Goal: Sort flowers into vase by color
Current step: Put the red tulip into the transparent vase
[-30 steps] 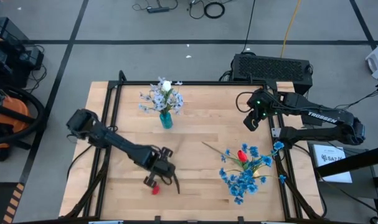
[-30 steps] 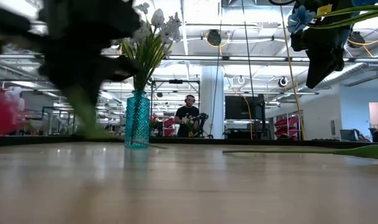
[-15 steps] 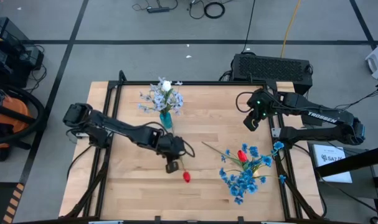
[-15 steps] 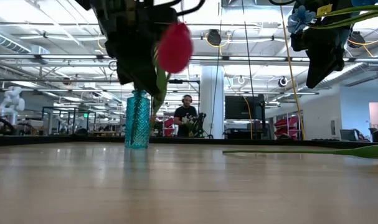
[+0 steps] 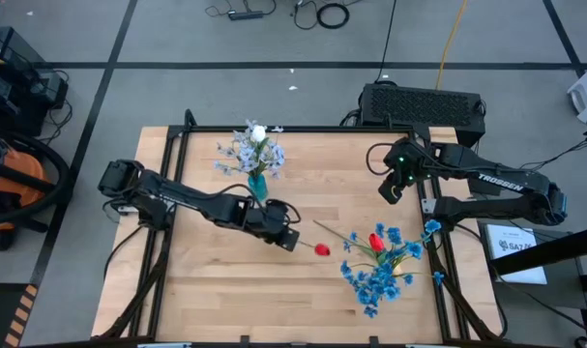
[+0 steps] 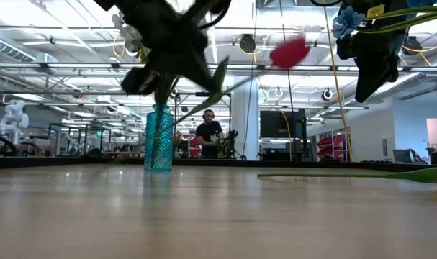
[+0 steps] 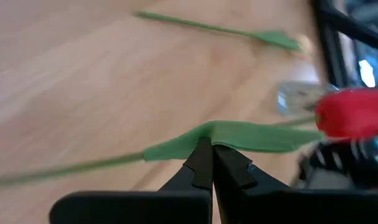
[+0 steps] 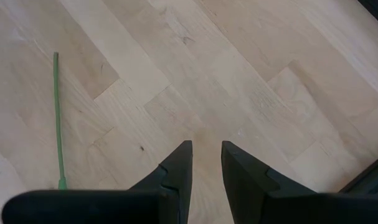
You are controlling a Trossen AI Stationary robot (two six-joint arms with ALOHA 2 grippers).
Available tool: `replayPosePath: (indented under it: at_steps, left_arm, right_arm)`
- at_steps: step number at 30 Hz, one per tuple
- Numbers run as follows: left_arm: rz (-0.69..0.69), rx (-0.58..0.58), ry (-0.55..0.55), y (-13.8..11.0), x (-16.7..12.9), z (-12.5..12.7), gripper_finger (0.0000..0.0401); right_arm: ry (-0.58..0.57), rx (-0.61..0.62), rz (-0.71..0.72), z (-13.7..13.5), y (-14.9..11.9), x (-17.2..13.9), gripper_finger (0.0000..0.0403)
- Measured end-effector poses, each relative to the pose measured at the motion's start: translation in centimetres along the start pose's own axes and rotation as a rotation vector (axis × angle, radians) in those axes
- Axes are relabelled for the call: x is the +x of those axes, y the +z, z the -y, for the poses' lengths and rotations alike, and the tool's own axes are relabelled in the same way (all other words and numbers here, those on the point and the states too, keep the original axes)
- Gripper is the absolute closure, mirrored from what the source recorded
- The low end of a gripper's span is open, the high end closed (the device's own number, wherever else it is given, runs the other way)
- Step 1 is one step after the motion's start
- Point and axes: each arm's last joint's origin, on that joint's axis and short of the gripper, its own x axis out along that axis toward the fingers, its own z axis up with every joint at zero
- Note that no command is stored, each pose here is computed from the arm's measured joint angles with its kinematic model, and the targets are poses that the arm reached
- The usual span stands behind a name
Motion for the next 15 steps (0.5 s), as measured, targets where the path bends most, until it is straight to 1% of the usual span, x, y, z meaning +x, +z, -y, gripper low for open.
replayPosePath:
  at_steps: [2,4,5,8,10,12,15]
  left_arm:
    - [0.051,-0.038,0.076,-0.1,0.0,-0.6,0.0397]
    - [0.109,-0.045,0.143,0.0,-0.1,-1.1,0.0397]
    - [0.129,-0.048,0.16,0.2,-0.1,-1.2,0.0397]
    - [0.143,-0.053,0.175,0.6,-0.1,-1.5,0.0396]
    - [0.142,-0.024,0.181,0.9,-0.1,-1.6,0.0388]
    - [0.136,0.008,0.19,1.0,0.1,-1.7,0.0371]
    - [0.123,0.037,0.198,1.0,0.2,-1.9,0.0333]
  right_arm:
    - [0.0,-0.001,0.0,0.0,0.0,0.0,0.0326]
    - [0.0,-0.001,0.001,0.0,0.0,0.0,0.0326]
    - [0.0,-0.006,0.0,0.0,0.0,0.0,0.0326]
    - [0.0,-0.015,0.0,0.0,0.0,0.0,0.0326]
    - [0.0,-0.016,0.001,0.0,0.0,0.0,0.0326]
    - [0.001,-0.016,0.004,0.0,0.0,0.0,0.0326]
    - [0.004,-0.015,0.016,0.0,0.1,0.0,0.0326]
